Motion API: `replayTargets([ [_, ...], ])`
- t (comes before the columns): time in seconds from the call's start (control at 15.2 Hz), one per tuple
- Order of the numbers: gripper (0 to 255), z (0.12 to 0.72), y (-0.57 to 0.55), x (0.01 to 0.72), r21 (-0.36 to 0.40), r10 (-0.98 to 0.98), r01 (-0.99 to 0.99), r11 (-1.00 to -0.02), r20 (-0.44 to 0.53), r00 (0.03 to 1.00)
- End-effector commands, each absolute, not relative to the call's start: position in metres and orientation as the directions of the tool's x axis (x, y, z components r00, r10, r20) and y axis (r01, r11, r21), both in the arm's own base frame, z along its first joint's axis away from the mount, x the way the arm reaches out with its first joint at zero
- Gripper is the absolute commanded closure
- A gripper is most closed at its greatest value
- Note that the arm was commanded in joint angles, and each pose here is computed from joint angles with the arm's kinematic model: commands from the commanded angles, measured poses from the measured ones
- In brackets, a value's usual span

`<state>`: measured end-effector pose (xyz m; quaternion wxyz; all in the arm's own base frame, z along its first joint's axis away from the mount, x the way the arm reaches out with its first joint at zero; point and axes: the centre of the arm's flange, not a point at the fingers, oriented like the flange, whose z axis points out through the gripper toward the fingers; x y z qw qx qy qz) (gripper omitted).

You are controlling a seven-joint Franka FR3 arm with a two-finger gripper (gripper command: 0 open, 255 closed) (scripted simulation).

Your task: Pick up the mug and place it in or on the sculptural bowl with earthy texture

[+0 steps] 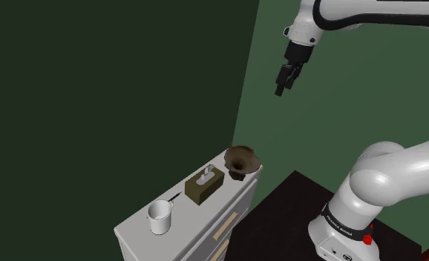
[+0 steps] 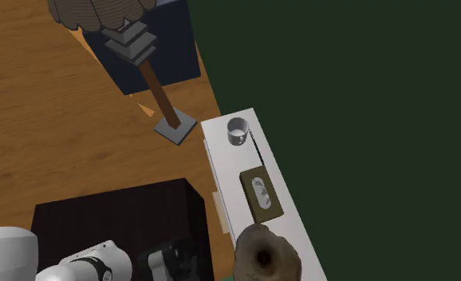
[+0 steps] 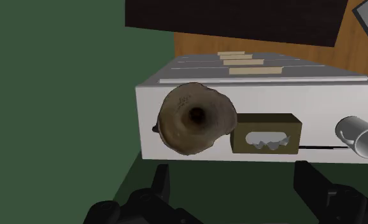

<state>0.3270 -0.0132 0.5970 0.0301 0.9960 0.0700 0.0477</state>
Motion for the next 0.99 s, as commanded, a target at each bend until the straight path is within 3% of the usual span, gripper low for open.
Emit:
replayTargets([
  [0.0, 0, 0.597, -0.013, 0.327, 0.067, 0.142, 0.136, -0.988, 0.091, 0.986],
  [0.92, 0, 0.478, 0.123, 0.369, 0.067, 0.142, 0.138, -0.988, 0.069, 0.987],
])
